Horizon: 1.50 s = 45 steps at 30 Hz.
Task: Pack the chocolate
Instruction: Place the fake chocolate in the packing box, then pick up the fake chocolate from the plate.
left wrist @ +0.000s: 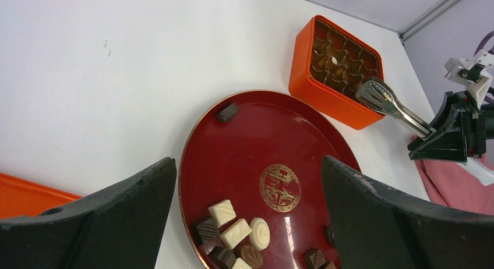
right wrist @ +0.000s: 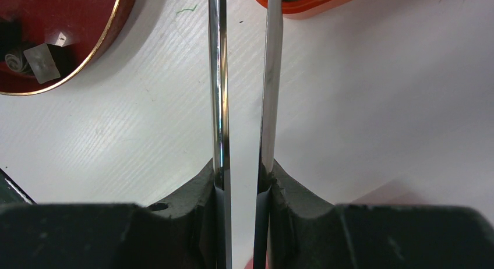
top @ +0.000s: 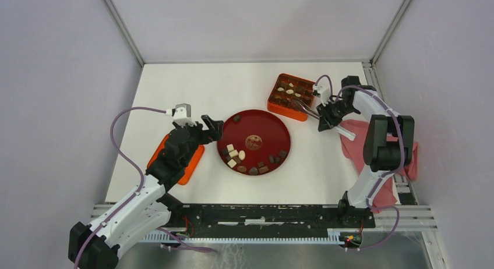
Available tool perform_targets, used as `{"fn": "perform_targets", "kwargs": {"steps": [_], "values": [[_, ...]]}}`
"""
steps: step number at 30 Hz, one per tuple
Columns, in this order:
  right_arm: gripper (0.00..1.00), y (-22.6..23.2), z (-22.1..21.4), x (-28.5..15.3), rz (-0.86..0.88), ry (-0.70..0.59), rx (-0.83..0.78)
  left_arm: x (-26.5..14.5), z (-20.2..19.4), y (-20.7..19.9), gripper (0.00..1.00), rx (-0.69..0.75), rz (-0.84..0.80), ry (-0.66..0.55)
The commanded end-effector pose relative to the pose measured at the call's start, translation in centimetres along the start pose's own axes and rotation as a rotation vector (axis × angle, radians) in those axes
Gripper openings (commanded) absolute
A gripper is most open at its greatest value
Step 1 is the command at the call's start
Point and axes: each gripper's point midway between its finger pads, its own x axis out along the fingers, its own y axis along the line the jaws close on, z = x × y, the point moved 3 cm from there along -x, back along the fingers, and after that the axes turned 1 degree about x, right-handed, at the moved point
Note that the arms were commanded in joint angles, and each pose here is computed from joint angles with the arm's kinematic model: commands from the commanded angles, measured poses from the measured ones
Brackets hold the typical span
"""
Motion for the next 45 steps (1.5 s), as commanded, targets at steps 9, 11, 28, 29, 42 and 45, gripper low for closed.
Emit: {"fn": "perform_targets", "kwargs": {"steps": [9,11,28,29,42,45], "values": [[0.41,-0.1,1.0,0.1,0.029,-0.052,-0.027,0.2,1.2,-0.4,0.98,-0.035,-0.008,-0.050],[0.43,-0.1,1.1,0.1,0.029,-0.052,-0.028,0.1,1.3,-0.4,0.98,-0.036,-0.007,-0.052],[0.42,1.8,4.2,-4.0,-0.025,-0.180,-0.181,0.2,1.2,-0.5,0.98,-0.032,-0.008,-0.046],[0.42,2.4,4.3,-4.1,-0.013,-0.189,-0.203,0.3,1.2,-0.5,0.98,-0.030,-0.008,-0.044],[0.42,11.4,5.4,1.0,0.062,-0.077,-0.535,0.5,0.9,-0.4,0.98,-0.039,0.005,-0.023],[0.42,13.2,5.0,2.4,0.073,-0.024,-0.602,0.5,0.7,-0.4,0.98,-0.047,0.005,-0.019]]}}
